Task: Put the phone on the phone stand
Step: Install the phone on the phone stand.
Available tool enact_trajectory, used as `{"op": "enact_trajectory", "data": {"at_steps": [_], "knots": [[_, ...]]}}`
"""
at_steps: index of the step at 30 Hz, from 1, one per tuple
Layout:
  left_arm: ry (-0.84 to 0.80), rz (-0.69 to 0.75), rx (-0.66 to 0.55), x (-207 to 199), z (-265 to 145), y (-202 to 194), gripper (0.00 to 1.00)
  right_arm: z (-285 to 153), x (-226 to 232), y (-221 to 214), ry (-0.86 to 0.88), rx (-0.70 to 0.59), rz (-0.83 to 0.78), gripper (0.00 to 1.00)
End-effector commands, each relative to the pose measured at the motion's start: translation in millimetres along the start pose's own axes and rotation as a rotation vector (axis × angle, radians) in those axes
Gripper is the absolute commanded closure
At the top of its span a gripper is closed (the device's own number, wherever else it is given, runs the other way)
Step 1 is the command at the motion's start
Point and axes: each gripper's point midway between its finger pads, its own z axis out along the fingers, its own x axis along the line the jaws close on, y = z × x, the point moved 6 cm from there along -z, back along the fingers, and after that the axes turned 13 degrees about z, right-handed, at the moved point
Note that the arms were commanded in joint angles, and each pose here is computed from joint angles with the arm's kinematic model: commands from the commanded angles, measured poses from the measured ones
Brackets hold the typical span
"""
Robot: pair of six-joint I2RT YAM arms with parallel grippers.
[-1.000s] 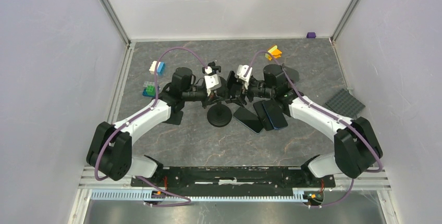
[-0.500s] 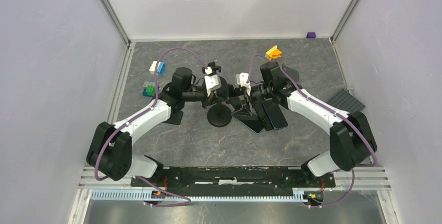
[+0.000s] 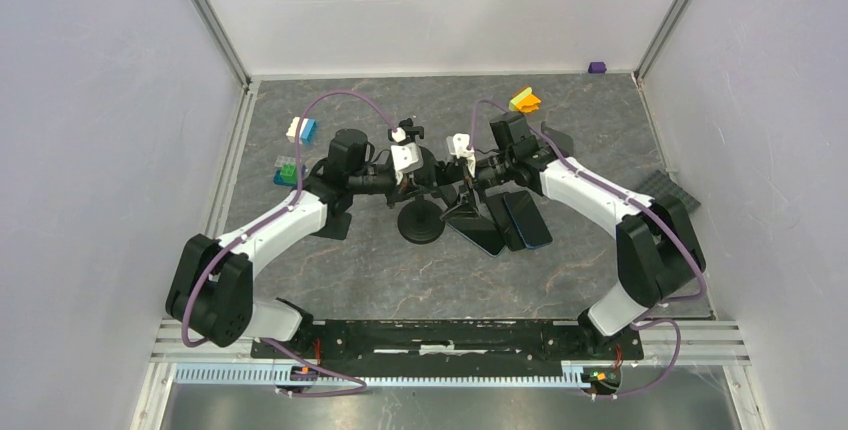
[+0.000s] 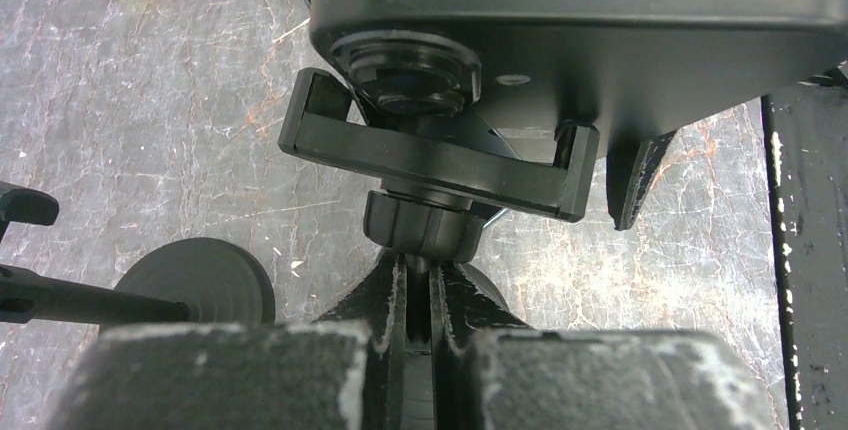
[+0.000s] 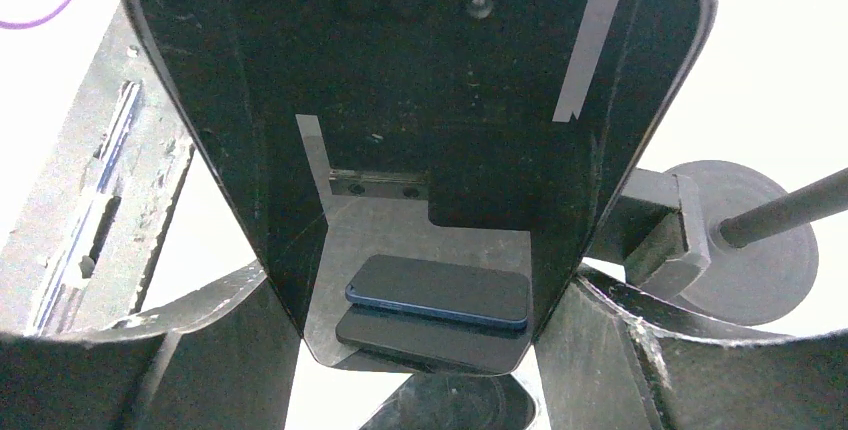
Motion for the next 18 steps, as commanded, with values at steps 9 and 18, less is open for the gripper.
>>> {"op": "enact_trajectory", "data": {"at_steps": [9, 18], "knots": [[-0.208, -0.085, 0.056, -38.9, 3.7, -18.5, 0.98, -8.1, -34.1, 30.5, -0.027, -0.033, -0.096, 1.00], [-0.239, -0.064, 0.071, -44.8, 10.2, -19.0, 0.98, -8.1, -42.2, 31.6, -0.049, -0.016, -0.120, 1.00]]}}
